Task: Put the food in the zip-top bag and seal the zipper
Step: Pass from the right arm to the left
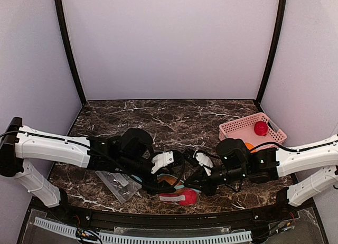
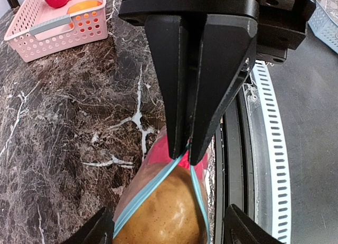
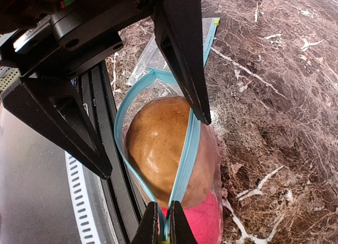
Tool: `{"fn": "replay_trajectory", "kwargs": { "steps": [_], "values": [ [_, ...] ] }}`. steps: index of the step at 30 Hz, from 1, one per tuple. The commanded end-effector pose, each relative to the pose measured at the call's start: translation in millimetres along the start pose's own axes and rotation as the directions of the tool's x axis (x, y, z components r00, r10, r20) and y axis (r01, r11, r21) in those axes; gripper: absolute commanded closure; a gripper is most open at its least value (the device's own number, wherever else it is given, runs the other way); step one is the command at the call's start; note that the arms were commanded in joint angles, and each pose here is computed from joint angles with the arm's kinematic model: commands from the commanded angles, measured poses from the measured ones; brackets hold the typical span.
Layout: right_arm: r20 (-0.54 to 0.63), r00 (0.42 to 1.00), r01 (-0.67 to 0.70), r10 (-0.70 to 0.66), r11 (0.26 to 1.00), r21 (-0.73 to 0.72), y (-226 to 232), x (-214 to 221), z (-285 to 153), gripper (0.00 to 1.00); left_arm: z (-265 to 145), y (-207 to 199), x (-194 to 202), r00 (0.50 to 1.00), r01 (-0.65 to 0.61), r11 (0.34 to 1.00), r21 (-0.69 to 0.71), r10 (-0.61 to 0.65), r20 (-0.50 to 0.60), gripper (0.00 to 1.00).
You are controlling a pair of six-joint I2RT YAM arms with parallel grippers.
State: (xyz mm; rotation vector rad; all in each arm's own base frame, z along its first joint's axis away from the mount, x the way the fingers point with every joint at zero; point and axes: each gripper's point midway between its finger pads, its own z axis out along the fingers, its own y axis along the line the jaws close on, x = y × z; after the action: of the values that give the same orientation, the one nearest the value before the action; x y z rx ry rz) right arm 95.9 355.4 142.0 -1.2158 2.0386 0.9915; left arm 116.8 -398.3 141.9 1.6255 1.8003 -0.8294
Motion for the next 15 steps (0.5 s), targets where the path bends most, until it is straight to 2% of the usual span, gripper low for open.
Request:
{"fn": "replay_trajectory", "kwargs": {
  "steps": [1, 5, 7, 10, 12, 15],
  "values": [
    [0.132, 0.99, 0.052, -0.044, 0.997, -0.055, 15.9, -36.6, -3.0, 1.0, 11.8, -13.3, 25.3, 0.996, -0.004, 0.998, 0.057, 0.01, -0.09, 0.28],
    [0.136, 0.99, 0.051, -0.042, 0.997, -0.059, 16.0, -37.4, -2.8, 1.0, 15.7, -10.9, 33.8, 0.993, 0.0, 0.999, 0.047, 0.006, -0.119, 0.27],
    [0.137, 0.99, 0.049, -0.04, 0.997, -0.059, 15.7, -37.3, -2.3, 1.0, 18.0, -9.5, 36.0, 0.992, 0.0, 0.999, 0.042, 0.005, -0.128, 0.34],
    [0.143, 0.989, 0.035, -0.029, 0.999, -0.041, 12.4, -37.4, -3.8, 1.0, 18.8, -8.4, 35.5, 0.992, 0.004, 0.999, 0.037, 0.001, -0.126, 0.52],
    [0.155, 0.988, 0.019, -0.016, 1.0, -0.015, 7.6, -37.4, -7.1, 0.91, 18.5, -7.0, 35.3, 0.992, 0.002, 1.0, 0.028, 0.001, -0.124, 0.61],
    [0.174, 0.985, -0.005, 0.002, 1.0, 0.019, 0.4, -33.4, -14.7, 0.66, 17.1, -5.5, 36.2, 0.992, 0.0, 1.0, 0.016, 0.002, -0.123, 0.69]
  ]
}}
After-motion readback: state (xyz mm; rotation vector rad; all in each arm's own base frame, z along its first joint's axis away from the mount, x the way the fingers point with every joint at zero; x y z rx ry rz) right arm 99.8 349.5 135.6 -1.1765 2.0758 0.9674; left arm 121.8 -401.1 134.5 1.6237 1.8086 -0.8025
